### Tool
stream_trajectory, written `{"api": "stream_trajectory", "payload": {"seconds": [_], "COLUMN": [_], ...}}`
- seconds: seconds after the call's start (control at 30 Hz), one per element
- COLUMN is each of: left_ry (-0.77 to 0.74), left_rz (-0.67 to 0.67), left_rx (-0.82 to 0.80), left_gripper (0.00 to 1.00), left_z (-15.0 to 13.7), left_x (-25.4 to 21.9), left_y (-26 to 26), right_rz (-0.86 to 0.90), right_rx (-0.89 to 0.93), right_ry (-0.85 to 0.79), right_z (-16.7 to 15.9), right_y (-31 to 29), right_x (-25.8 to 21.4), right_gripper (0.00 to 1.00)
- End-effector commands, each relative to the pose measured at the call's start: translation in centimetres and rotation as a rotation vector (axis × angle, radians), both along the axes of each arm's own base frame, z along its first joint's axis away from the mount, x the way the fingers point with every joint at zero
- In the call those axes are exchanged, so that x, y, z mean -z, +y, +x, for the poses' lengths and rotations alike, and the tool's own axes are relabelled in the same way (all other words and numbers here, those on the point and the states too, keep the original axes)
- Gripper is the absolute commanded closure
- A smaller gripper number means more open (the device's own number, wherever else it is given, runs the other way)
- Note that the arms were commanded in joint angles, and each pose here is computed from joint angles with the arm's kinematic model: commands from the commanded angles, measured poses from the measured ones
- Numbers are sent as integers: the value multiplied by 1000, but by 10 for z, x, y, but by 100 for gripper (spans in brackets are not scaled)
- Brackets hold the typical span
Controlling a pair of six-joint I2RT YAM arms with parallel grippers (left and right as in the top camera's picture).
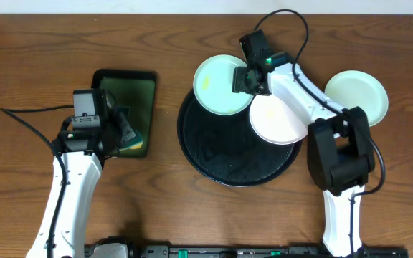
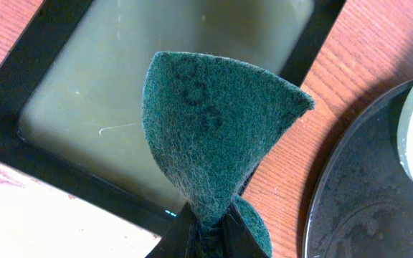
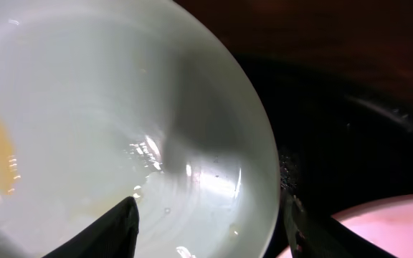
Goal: Clean dirty plates on tray and stack at the side
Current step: 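Reach right gripper back and grip the rim of the upper green plate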
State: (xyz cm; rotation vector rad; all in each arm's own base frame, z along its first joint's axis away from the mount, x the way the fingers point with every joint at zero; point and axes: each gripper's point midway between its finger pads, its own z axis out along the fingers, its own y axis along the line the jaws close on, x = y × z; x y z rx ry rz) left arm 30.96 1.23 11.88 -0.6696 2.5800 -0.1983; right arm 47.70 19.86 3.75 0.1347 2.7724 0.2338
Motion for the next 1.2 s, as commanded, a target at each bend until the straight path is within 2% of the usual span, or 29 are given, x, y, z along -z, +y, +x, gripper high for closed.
{"api": "stream_trajectory", "payload": {"seconds": [0.0,0.13,0.33,0.43,0.5,0.67,0.87,1.03,1.17], "left_ry": [17,17,17,15,15,15,10,-11,-24], "left_rz": [-1,-1,-1,-1,-1,-2,-32,-38,-62], "left_rx": [17,17,17,17,17,17,61,73,87], "left_gripper": [92,92,92,92,92,92,92,92,92], "left_z": [-5,-5,-5,-5,-5,-5,-5,0,2], "left_x": [4,4,3,3,3,3,3,0,-2], "left_y": [-1,-1,-1,-1,-1,-1,-9,-11,-16], "right_rz": [-19,8,4,7,15,72,41,-22,-48], "right_rx": [59,37,-14,-26,-30,-162,-319,-423,-441], "right_ry": [32,53,31,29,29,31,84,200,250], "right_z": [1,-3,-3,-2,-1,-4,-32,-66,-78], "right_y": [-4,4,14,17,20,37,33,18,10], "right_x": [20,26,23,19,13,-11,-47,-42,-20], "right_gripper": [38,41,62,79,97,99,99,99,99]}}
